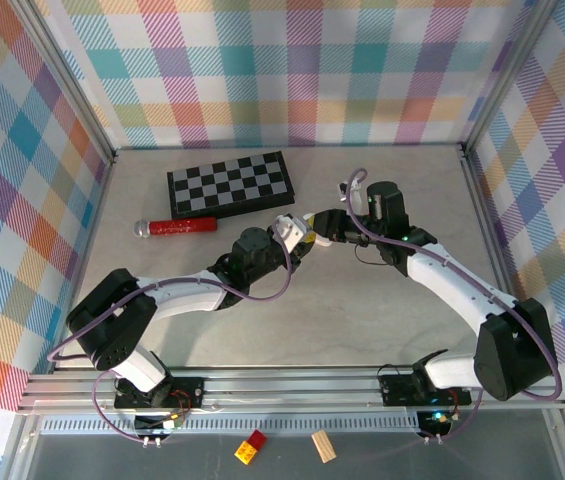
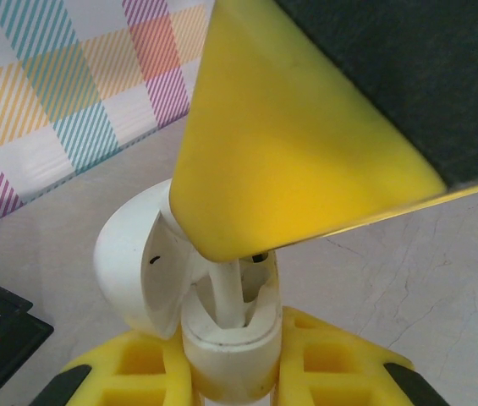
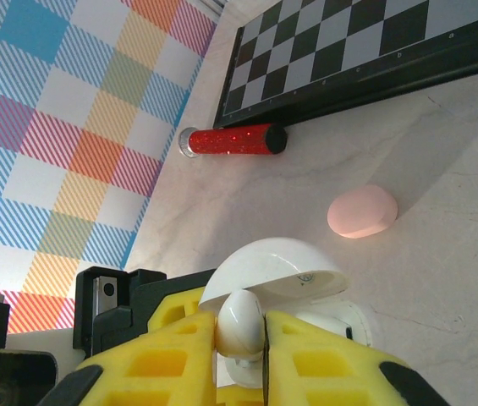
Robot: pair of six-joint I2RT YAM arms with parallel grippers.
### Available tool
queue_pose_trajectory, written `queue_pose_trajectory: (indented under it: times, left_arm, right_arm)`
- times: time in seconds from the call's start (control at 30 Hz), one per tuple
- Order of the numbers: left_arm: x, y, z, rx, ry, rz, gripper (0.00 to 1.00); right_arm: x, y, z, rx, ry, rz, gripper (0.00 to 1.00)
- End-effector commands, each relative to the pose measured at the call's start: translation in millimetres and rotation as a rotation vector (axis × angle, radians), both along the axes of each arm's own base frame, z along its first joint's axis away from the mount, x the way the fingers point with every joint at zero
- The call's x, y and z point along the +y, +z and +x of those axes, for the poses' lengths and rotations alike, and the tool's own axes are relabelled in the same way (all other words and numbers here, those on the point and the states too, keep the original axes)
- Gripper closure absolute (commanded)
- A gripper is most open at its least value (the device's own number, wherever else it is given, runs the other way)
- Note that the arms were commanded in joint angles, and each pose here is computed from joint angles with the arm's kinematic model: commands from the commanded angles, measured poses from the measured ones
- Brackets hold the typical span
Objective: Insert the wireless bluetooth earbuds into the charging case
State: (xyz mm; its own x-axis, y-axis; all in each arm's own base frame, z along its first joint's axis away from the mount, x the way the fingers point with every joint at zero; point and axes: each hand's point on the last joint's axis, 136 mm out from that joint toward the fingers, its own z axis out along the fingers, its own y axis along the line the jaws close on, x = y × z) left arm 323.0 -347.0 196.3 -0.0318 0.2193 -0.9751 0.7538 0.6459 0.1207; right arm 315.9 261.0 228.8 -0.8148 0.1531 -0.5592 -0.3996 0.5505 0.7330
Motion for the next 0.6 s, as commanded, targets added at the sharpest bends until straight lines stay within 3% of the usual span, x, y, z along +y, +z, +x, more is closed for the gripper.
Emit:
queue_pose_trajectory:
  times: [0.0, 0.3, 0.57]
  left_arm:
    - [-11.2, 26.3, -5.6, -0.056, -0.041, -0.046, 0.83]
    - [-10.7, 20.2, -2.5, -0.037, -0.022, -0.049, 0.83]
    - [-10.8, 24.5, -4.7, -0.045, -0.034, -0.06, 0.83]
  right_arm:
    - [-1.5, 6.0, 1.0, -0.017, -0.002, -0.003, 0.82]
    - [-10.8, 27.0, -5.5, -0.102, -0.036, 0.02, 0.81]
    - [-14.6, 21.7, -5.3, -0.098, -0.058, 0.007, 0.81]
